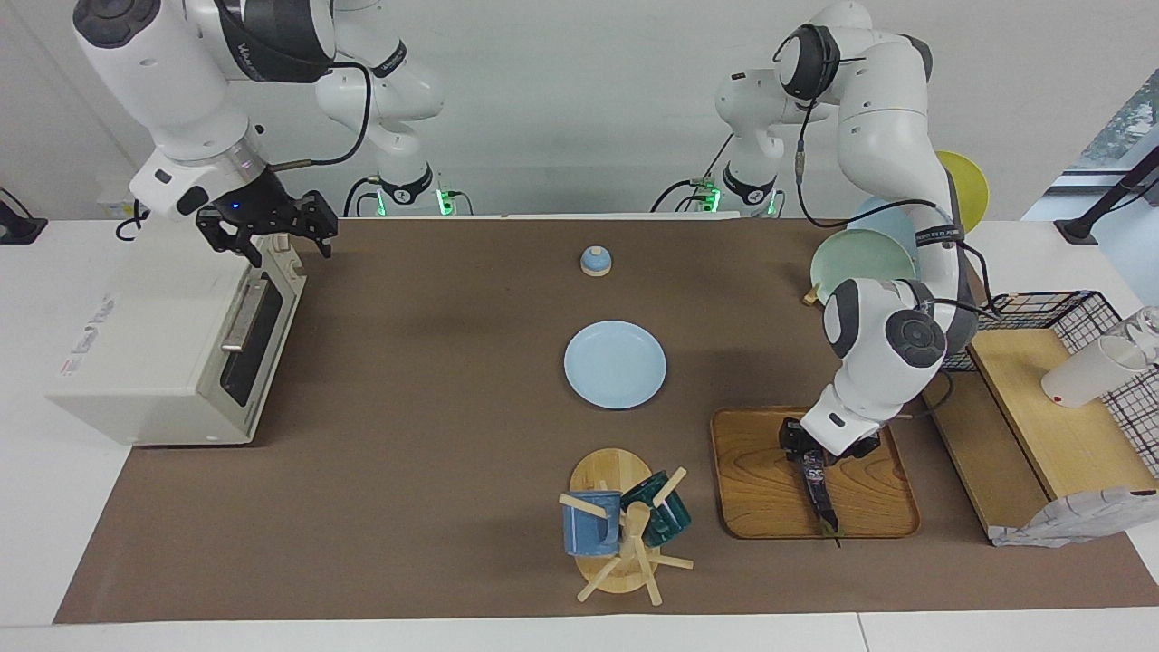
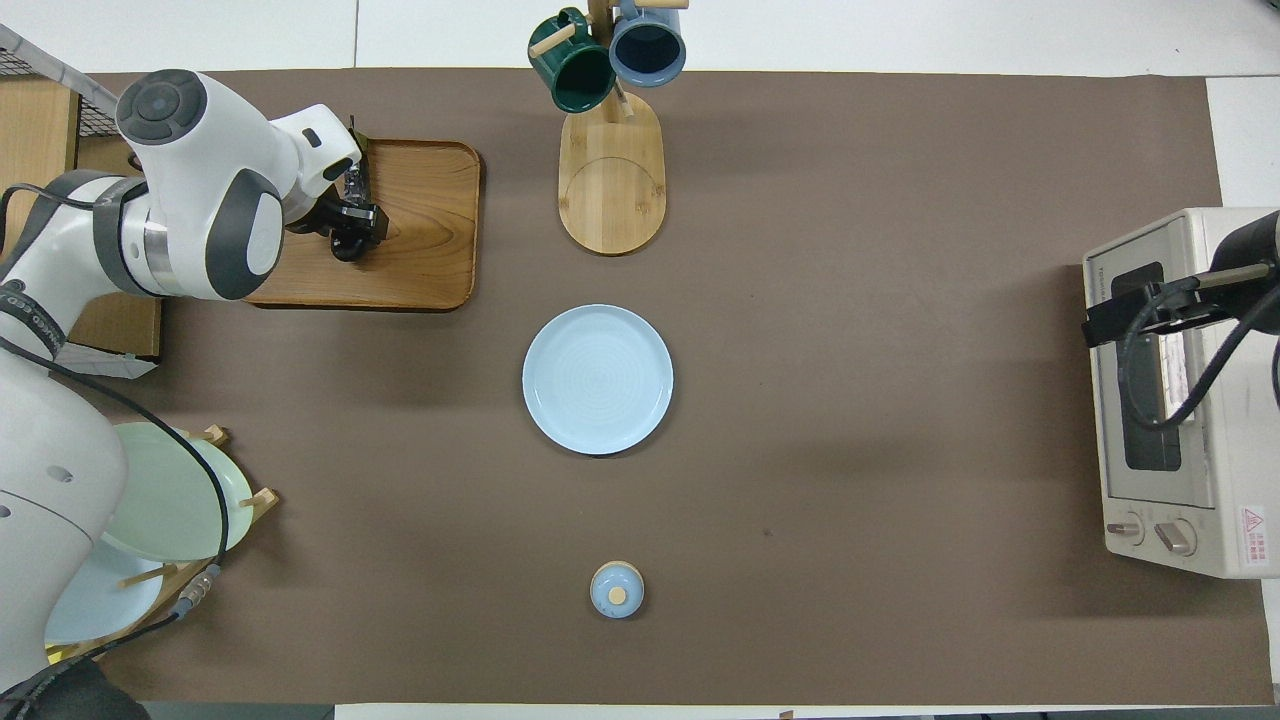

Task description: Put eggplant into oven

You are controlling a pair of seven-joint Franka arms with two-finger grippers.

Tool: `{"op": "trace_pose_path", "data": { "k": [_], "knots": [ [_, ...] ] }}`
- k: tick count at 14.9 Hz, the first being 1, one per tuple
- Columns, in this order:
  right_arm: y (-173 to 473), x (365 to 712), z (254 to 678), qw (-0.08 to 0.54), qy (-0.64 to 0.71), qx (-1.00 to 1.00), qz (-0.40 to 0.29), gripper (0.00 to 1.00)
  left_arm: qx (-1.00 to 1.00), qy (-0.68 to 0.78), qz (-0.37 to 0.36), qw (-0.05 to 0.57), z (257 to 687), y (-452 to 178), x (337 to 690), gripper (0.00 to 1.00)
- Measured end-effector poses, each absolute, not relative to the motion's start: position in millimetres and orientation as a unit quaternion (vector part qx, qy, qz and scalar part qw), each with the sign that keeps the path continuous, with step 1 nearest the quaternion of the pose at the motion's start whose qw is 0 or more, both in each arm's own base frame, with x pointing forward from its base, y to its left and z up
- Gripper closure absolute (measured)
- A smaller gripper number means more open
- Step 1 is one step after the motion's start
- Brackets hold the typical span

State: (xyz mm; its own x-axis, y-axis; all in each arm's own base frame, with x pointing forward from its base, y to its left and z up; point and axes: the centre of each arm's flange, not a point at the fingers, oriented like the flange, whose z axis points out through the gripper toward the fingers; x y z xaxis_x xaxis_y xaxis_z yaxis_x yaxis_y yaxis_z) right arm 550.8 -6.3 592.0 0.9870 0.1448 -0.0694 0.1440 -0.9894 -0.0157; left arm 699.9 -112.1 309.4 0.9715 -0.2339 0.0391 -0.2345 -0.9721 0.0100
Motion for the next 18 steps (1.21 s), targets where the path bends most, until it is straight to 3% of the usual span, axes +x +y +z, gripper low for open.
{"op": "trace_pose_path", "data": {
  "k": [1,5,9,14,18],
  "knots": [
    [-6.9,551.9,588.7,0.003,-0.072,-0.997,0.032,0.13,0.993,-0.119,0.019,0.007,309.4,-112.0,699.9,0.55],
    [-8.4,553.8,571.7,-0.005,-0.073,-0.997,0.019,0.59,0.993,-0.119,0.009,0.005,318.6,-112.1,700.2,0.56],
    [-22.8,547.4,547.8,-0.046,-0.074,-0.996,0.01,0.97,0.994,-0.11,-0.002,0.016,386.8,-120.5,684.0,0.56],
    [-67.9,544.0,503.1,-0.094,-0.052,-0.994,0.001,0.99,0.997,-0.075,-0.03,0.015,476.6,-185.2,625.3,0.56],
    [-82.0,538.8,483.4,-0.105,-0.047,-0.993,0.016,0.99,0.997,-0.063,-0.045,0.008,467.5,-280.0,574.5,0.56]
  ]
}}
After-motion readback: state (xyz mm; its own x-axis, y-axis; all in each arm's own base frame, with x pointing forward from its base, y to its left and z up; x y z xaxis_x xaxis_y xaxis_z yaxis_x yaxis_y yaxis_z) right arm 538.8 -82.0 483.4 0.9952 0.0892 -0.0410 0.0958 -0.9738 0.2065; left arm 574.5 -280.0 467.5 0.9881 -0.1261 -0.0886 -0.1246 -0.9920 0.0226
